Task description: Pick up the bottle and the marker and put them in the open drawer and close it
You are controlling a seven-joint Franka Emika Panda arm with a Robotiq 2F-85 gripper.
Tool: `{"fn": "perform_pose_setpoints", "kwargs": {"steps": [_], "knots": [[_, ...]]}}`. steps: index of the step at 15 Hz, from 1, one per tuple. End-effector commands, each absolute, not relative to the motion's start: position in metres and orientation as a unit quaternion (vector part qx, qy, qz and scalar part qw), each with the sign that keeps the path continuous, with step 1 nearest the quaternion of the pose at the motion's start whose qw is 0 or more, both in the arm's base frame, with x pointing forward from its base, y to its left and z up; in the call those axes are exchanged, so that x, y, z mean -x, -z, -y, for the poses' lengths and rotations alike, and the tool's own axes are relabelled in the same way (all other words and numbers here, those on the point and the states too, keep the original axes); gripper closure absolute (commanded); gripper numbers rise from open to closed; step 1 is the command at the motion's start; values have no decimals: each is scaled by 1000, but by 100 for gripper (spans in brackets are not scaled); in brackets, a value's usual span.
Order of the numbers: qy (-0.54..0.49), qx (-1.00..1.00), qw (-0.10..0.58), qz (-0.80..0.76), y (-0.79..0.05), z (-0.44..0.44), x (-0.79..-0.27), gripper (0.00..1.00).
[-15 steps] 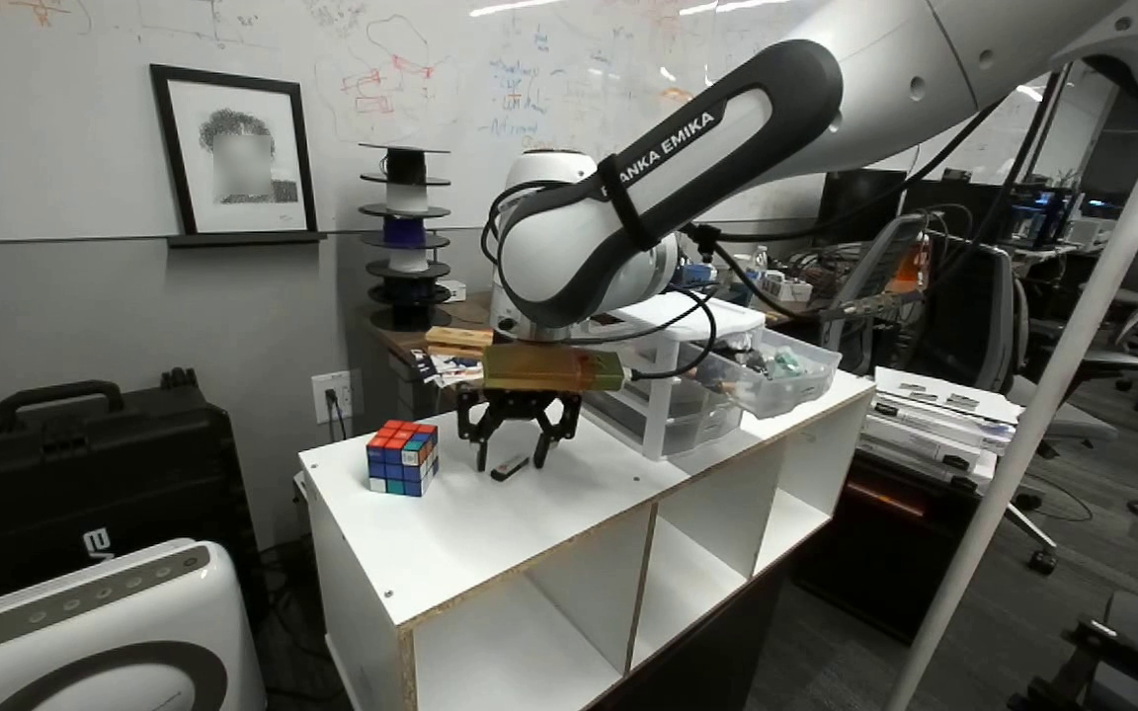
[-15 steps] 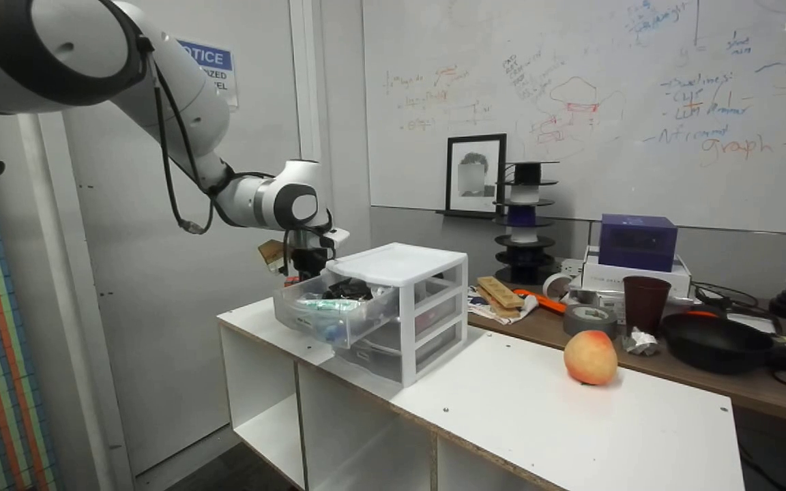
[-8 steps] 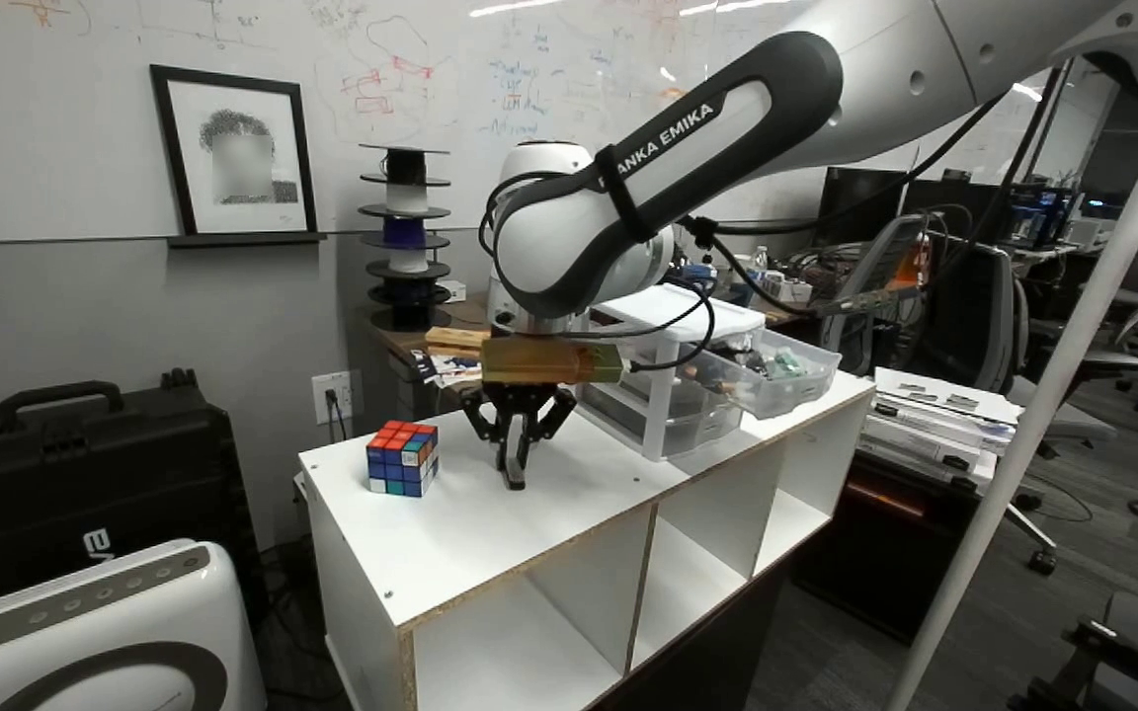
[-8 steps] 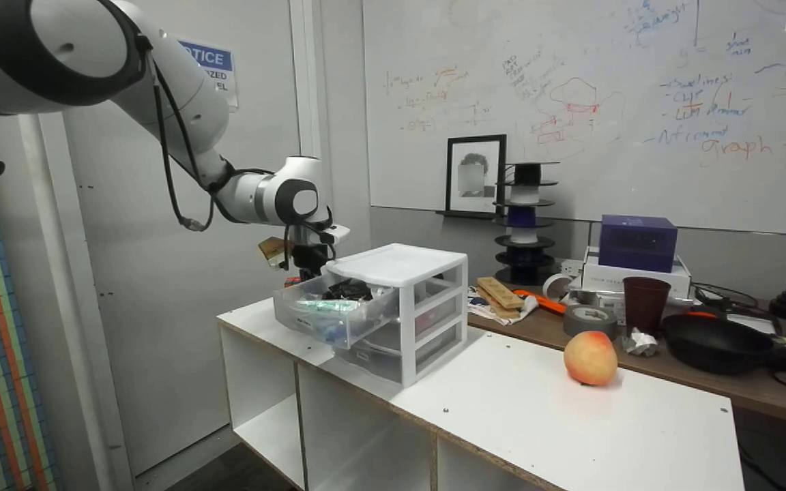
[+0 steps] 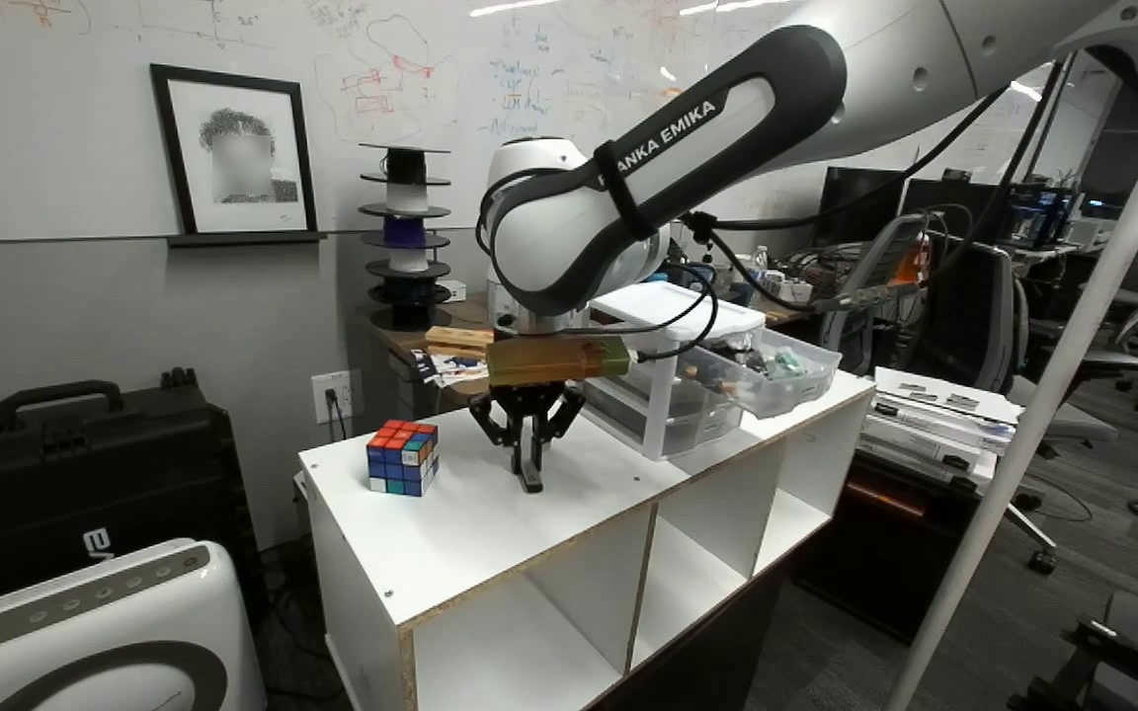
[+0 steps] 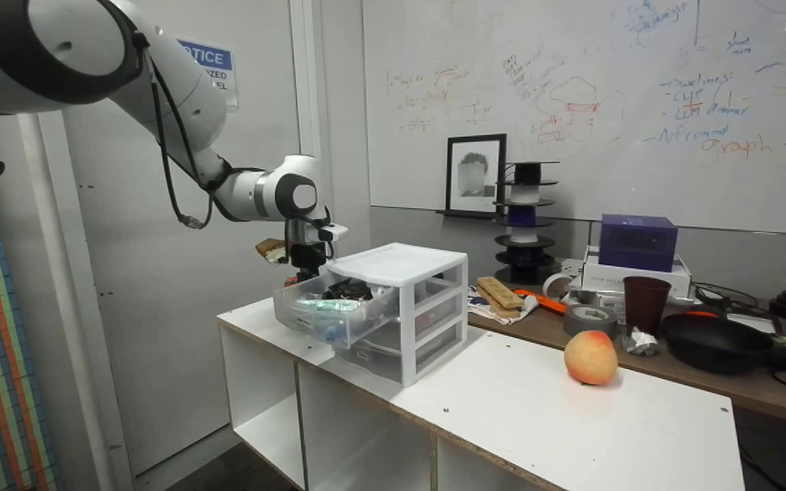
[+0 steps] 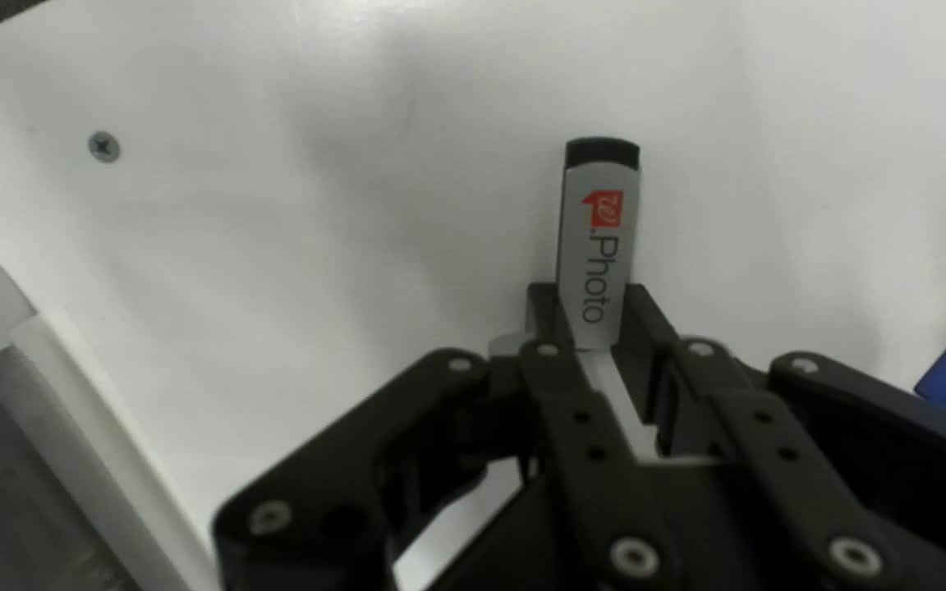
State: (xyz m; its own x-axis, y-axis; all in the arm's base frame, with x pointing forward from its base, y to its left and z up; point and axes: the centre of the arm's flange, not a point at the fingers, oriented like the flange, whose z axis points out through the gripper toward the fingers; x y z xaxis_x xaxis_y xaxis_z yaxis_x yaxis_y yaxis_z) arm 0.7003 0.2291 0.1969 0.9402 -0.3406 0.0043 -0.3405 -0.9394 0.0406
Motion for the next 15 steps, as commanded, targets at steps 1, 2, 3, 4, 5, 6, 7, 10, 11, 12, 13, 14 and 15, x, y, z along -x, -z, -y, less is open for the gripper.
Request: {"fn": "perform_pose_setpoints", "kwargs": {"steps": [1,2,3,4,5,6,7,10,11,12,13,14,15], "knots": [[-4,-984,37,174,-222,-228,-694,90],[-5,-984,36,172,-230,-228,-690,90],[-8,-985,32,171,-238,-227,-685,90],[-13,-985,29,169,-249,-227,-678,90],[-16,-985,28,168,-260,-227,-673,90],[-22,-985,31,167,-273,-225,-663,90],[-27,-985,33,165,-286,-225,-655,90],[-48,-986,46,153,-327,-218,-620,90],[-55,-986,47,152,-340,-215,-611,91],[-64,-985,46,152,-354,-209,-602,91],[-72,-984,48,156,-368,-203,-592,91],[-79,-983,50,160,-381,-195,-582,91],[-86,-981,49,164,-394,-185,-572,91]]}}
